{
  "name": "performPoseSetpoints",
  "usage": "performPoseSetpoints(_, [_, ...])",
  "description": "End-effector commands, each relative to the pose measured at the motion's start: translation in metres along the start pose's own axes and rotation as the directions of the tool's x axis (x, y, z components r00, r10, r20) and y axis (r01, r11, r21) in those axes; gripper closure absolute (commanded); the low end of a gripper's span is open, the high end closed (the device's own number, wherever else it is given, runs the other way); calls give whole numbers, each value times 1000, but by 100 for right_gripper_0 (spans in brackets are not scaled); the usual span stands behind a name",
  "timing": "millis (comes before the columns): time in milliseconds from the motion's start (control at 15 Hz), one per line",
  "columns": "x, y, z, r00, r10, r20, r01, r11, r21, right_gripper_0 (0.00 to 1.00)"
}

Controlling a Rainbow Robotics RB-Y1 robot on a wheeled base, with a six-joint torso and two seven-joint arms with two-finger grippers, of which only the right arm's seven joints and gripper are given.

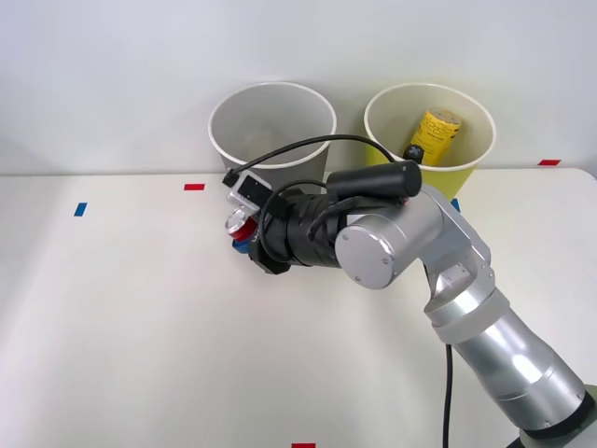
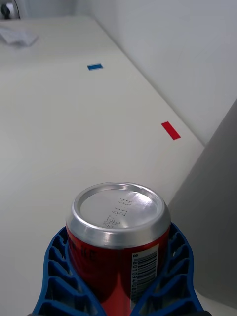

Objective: Put cans in the gray bin, plastic bottles in the light green bin

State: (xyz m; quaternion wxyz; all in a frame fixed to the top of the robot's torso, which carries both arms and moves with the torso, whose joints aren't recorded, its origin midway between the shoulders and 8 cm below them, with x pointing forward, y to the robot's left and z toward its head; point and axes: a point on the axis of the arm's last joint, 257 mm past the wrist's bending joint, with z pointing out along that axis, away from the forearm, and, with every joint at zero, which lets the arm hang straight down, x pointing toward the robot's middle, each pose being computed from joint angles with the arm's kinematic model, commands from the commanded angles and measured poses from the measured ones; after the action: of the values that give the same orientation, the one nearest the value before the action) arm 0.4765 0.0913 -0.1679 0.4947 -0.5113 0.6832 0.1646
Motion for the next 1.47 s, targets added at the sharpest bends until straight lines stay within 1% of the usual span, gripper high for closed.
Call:
performPoseSetpoints(67, [-28, -6, -33, 991, 39, 129, -39, 999, -3, 100])
performPoseSetpoints(200, [-52, -1, -47, 972, 82, 218, -76, 996, -36, 100])
performPoseSetpoints(267, [-63, -4, -56, 964, 88, 252, -81, 996, -41, 100])
performPoseSetpoints(400, [-83, -11, -72, 939, 132, 319, -118, 991, -60, 100])
performPoseSetpoints(533, [-103, -20, -85, 898, 185, 398, -168, 983, -77, 100])
performPoseSetpoints(600, [-117, -29, -91, 869, 203, 451, -193, 979, -69, 100])
performPoseSetpoints(667, [-125, -37, -96, 849, 207, 485, -209, 977, -51, 100])
performPoseSetpoints(867, [-144, -57, -107, 801, 203, 564, -245, 970, -2, 100])
performPoseSetpoints(933, [-148, -61, -108, 799, 194, 569, -246, 969, 14, 100])
performPoseSetpoints(1067, [-155, -77, -105, 793, 213, 571, -281, 959, 31, 100])
performPoseSetpoints(1200, [-161, -93, -97, 770, 225, 597, -314, 948, 47, 100])
performPoseSetpoints(1267, [-166, -104, -91, 752, 237, 615, -340, 939, 53, 100])
performPoseSetpoints(1333, [-167, -111, -86, 744, 244, 622, -355, 933, 59, 100])
performPoseSetpoints(1400, [-169, -118, -80, 744, 238, 625, -360, 930, 75, 100])
performPoseSetpoints(1467, [-169, -128, -75, 754, 218, 620, -355, 929, 105, 100])
